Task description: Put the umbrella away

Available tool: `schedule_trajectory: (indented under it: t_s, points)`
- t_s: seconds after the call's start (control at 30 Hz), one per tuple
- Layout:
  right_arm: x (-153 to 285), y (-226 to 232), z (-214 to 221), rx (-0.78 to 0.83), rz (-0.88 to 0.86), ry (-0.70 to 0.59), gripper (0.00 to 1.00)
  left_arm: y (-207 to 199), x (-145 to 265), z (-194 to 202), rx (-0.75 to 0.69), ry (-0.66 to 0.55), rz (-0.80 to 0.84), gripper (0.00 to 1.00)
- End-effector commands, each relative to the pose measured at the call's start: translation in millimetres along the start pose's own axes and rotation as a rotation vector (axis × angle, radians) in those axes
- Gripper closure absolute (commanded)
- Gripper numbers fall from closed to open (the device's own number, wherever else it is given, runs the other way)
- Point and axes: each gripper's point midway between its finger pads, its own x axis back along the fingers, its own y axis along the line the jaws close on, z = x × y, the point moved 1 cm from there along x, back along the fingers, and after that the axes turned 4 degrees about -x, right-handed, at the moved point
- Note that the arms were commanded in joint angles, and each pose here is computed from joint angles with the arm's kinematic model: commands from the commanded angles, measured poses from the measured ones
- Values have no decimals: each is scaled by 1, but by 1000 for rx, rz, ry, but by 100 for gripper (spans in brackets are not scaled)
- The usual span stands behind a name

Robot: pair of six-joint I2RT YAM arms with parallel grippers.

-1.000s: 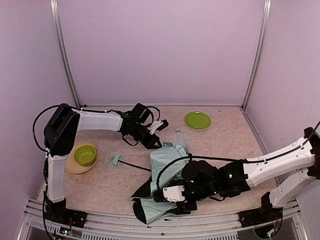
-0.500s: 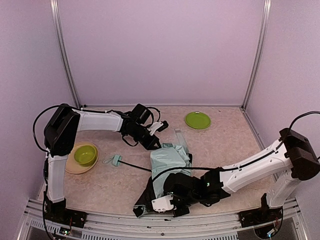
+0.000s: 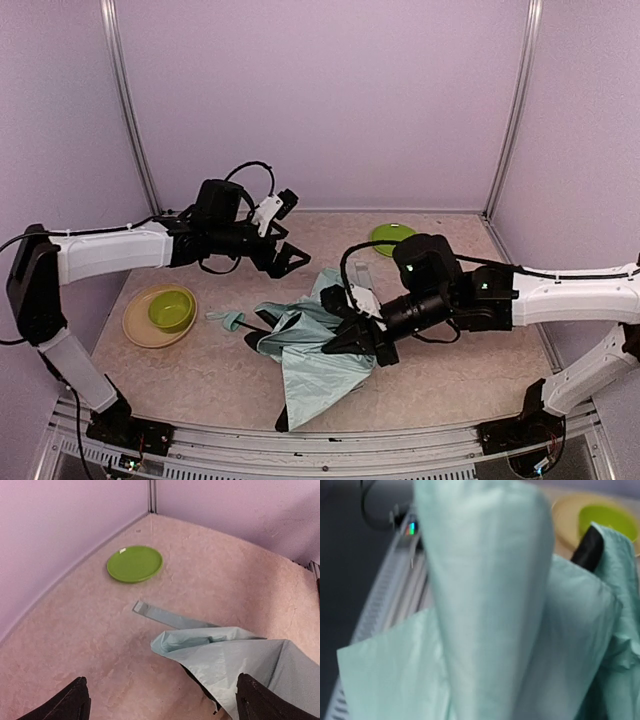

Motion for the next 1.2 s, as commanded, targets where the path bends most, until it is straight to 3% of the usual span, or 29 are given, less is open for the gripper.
schedule_trajectory:
  t_s: [0.0, 0.1, 0.23, 0.5, 0.63, 0.8, 0.93, 1.0, 1.13, 1.17]
  points:
    - [25, -8, -22, -169, -99, -124, 100, -13, 61, -53, -140, -268, -59, 1]
    - [36, -40, -22, -293, -47, -155, 100, -46, 100, -66, -211, -364, 23, 1]
    - [51, -75, -28, -424, -7, -212, 100, -104, 124, -68, -309, -378, 139, 1]
    - [61, -121, -2, -619, 66, -219, 100, -186, 107, -19, -312, -177, 355, 1]
    - [59, -131, 8, -640, 79, -209, 100, -195, 94, 0, -323, -115, 358, 1]
    - [58, -141, 14, -653, 81, -212, 100, -184, 55, 42, -377, 86, 285, 1]
    - [59, -143, 17, -655, 72, -213, 100, -176, 38, 59, -417, 164, 237, 5]
    - [59, -144, 19, -655, 74, -211, 100, -173, 33, 62, -425, 179, 223, 19]
    - [57, -148, 25, -665, 83, -203, 100, -180, 34, 51, -417, 156, 268, 85]
    - [56, -151, 29, -670, 95, -191, 94, -182, 35, 46, -410, 143, 272, 100]
